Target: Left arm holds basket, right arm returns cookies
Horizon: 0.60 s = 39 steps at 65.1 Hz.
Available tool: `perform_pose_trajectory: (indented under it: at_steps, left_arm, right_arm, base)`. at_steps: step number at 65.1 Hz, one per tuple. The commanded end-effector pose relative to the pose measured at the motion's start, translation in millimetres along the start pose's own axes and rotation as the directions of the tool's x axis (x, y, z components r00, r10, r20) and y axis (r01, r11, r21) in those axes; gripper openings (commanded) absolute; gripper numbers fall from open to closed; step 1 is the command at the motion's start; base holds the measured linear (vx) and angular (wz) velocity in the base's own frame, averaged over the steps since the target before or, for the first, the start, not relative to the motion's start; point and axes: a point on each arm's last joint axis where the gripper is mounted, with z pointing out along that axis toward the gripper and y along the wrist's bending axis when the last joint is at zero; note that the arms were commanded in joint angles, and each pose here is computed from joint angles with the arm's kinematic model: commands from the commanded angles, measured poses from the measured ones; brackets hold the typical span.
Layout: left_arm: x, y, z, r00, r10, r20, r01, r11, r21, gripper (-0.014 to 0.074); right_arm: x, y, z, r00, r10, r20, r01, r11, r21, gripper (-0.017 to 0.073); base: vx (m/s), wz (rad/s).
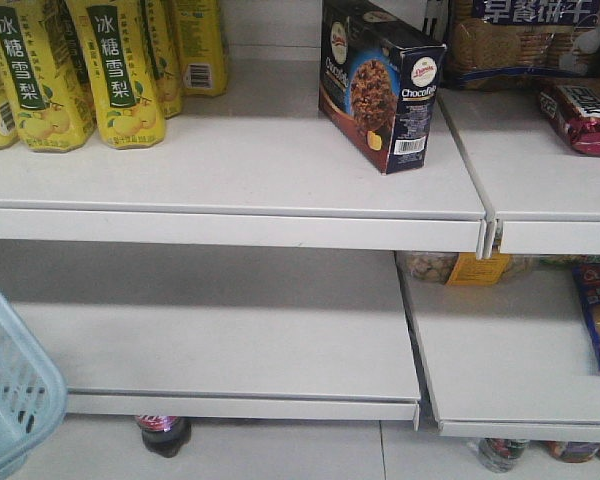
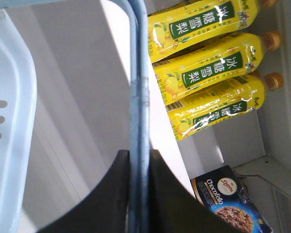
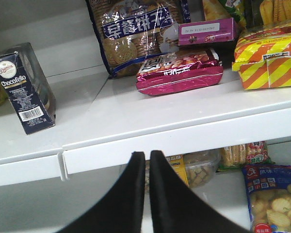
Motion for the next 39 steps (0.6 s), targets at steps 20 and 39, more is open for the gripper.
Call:
perform_pose_trajectory:
  at_steps: [20,39]
  left_arm:
    - [-4.4,-14.8,-5.9,0.999,0.010,0.037,-0.014,0.995,0.095,-0.0003]
    - [-3.8,-15.7,-5.9,0.999,-0.039,0.027,0.036,0.993,0.110,-0.0003]
  right_arm:
    - [-11.3,4.2,-1.2,0.997,-0.031,0.065,0.032,0.999,-0.028,-0.0010]
    - [-11.3,4.2,-1.2,0.997,-0.031,0.065,0.032,0.999,-0.028,-0.0010]
  base:
    - [0.00,0.00]
    - [0.00,0.00]
